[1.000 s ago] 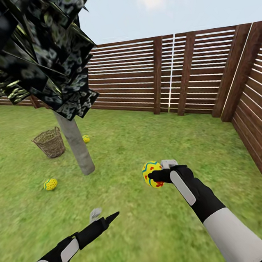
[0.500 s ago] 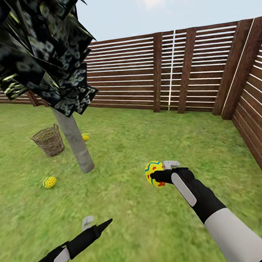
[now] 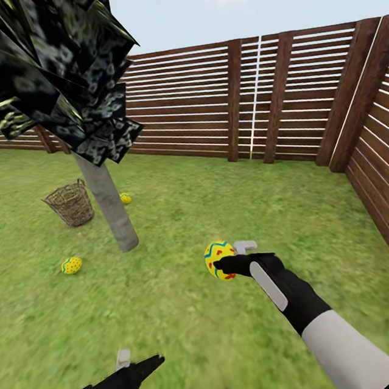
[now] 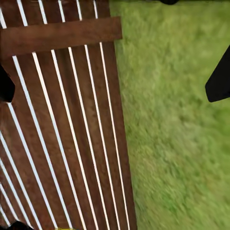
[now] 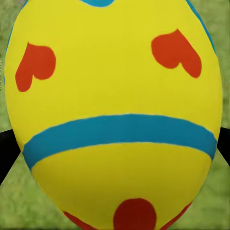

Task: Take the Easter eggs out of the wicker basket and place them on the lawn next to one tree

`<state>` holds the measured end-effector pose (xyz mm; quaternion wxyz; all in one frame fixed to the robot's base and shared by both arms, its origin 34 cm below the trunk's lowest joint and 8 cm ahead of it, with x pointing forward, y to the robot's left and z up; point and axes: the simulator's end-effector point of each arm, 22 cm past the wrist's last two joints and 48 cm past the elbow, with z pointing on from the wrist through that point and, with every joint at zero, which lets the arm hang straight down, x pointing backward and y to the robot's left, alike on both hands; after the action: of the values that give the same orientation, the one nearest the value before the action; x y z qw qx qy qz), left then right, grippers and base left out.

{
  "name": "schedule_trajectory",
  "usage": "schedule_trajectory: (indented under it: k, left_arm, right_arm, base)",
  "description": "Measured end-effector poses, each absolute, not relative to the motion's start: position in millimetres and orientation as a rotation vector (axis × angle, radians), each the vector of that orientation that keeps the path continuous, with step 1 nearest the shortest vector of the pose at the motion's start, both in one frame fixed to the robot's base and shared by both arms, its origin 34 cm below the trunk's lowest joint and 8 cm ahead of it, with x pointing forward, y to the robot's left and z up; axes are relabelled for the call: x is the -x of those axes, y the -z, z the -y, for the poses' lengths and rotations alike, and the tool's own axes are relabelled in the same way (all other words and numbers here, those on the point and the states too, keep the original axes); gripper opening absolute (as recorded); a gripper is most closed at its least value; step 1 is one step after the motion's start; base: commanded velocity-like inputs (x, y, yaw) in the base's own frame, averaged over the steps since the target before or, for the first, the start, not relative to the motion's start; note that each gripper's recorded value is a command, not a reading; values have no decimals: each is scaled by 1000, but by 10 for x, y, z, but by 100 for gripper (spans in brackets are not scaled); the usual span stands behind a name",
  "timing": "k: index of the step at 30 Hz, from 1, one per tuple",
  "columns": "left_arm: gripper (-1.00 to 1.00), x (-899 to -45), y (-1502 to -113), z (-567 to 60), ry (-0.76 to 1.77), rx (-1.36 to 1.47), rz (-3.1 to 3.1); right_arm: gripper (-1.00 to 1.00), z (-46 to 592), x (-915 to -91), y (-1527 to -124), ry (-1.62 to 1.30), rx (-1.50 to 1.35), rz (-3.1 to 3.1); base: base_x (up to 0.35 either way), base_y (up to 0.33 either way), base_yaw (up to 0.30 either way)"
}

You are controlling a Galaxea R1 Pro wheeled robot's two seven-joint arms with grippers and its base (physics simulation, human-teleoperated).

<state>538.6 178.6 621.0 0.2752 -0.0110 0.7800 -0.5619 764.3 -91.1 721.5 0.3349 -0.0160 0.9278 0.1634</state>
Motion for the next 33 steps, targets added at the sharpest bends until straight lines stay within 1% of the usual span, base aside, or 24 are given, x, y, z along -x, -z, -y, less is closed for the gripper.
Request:
schedule_trajectory:
  k: [6,14,16,23,26,33]
  left_arm:
    - [100,-5095,-5990,-1747,1543,42,-2116]
    - [100,-4990,-5783,-1708,1559,61,-2123]
    - [100,-4982,-5769,-1493,1616,84,-2113]
    - [100,-5133,-5909,-1155,1796,114,-2045]
    - [100,-5125,-5737,-1083,1792,178,-2108]
    - [100,-5132,-5506,-971,1760,181,-2140]
  right_arm:
    - [-100,895,-7613,-7030,-429,47,-2434]
    - [-100,875,-7613,-6839,-434,45,-2430]
    - [-100,847,-7625,-6834,-441,47,-2420]
    - [-100,807,-7631,-6704,-452,44,-2414]
    - [-100,804,-7677,-6675,-446,39,-2386]
    - [-100,772,-7718,-6624,-455,43,-2355]
  base:
    - [0,0,0]
    - [0,0,0]
    - [0,0,0]
    - [0,0,0]
    - [0,0,0]
    - [0,0,0]
